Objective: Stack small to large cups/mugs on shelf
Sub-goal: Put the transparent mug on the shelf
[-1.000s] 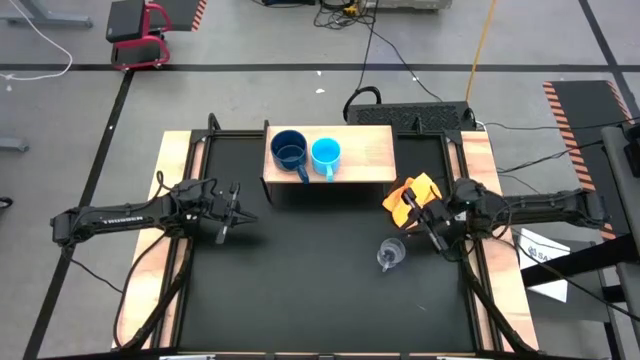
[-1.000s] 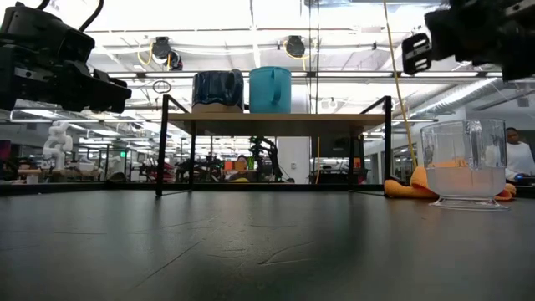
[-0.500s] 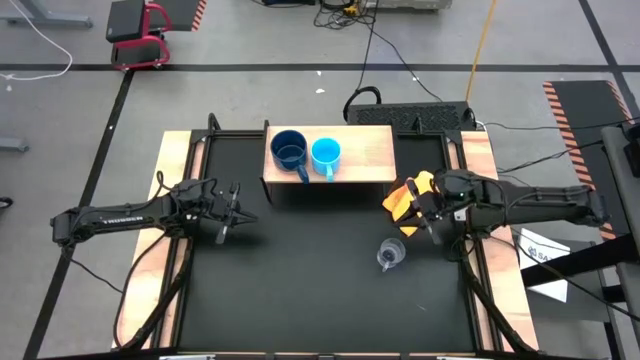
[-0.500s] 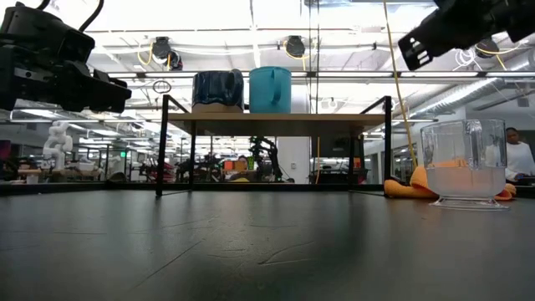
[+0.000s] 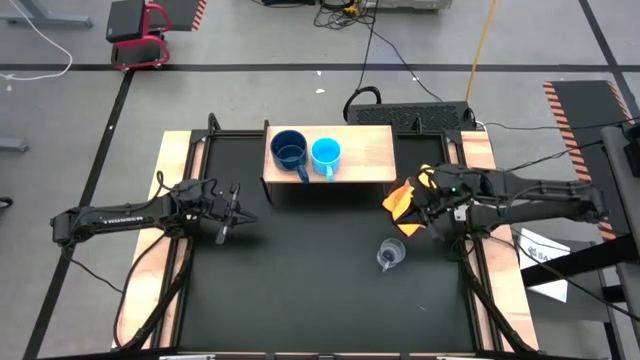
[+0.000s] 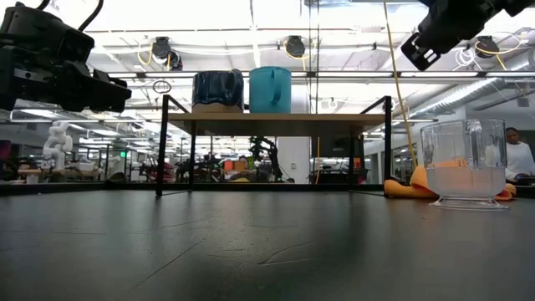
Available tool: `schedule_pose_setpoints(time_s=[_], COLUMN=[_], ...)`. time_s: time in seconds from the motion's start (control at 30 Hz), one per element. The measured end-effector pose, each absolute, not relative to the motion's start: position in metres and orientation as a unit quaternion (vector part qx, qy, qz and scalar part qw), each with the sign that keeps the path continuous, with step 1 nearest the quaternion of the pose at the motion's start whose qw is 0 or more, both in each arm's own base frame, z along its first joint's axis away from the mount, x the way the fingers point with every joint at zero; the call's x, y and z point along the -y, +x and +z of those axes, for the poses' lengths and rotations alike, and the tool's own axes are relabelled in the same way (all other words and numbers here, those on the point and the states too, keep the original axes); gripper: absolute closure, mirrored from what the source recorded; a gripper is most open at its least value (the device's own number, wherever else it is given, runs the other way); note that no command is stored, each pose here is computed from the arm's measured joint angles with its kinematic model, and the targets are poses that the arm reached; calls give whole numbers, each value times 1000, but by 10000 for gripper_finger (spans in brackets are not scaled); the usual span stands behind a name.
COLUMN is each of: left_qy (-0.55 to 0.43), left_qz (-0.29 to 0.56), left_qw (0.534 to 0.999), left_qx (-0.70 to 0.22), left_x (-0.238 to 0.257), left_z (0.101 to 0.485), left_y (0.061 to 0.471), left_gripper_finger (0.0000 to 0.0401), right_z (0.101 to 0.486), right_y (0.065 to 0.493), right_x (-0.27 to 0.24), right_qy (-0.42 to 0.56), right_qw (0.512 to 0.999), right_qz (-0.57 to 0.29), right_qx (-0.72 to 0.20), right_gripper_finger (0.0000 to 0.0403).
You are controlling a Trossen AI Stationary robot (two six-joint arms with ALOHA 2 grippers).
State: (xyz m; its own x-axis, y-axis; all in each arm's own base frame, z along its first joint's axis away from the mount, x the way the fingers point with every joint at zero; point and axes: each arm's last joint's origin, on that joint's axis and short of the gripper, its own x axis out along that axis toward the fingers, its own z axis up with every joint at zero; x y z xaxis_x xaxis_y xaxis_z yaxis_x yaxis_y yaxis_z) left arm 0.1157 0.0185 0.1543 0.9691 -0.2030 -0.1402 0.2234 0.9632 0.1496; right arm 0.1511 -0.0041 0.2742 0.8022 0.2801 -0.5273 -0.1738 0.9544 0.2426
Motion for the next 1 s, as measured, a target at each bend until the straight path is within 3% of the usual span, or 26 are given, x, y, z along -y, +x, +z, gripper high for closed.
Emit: schedule_pose_setpoints(time_s=[0.63, 1.0], left_qy=[82, 80], left_qz=[-108, -108], left_qw=[989, 989], left_qx=[-64, -67], left_x=[-19, -18], left_z=[154, 153], left_y=[116, 116], left_gripper_finger=[370, 370], right_z=[290, 266], right_y=[185, 199], right_x=[-5, -20], right_qy=[172, 198], right_qw=[876, 812], right_qz=[93, 67], right_qx=[-440, -544], right_gripper_finger=[403, 403])
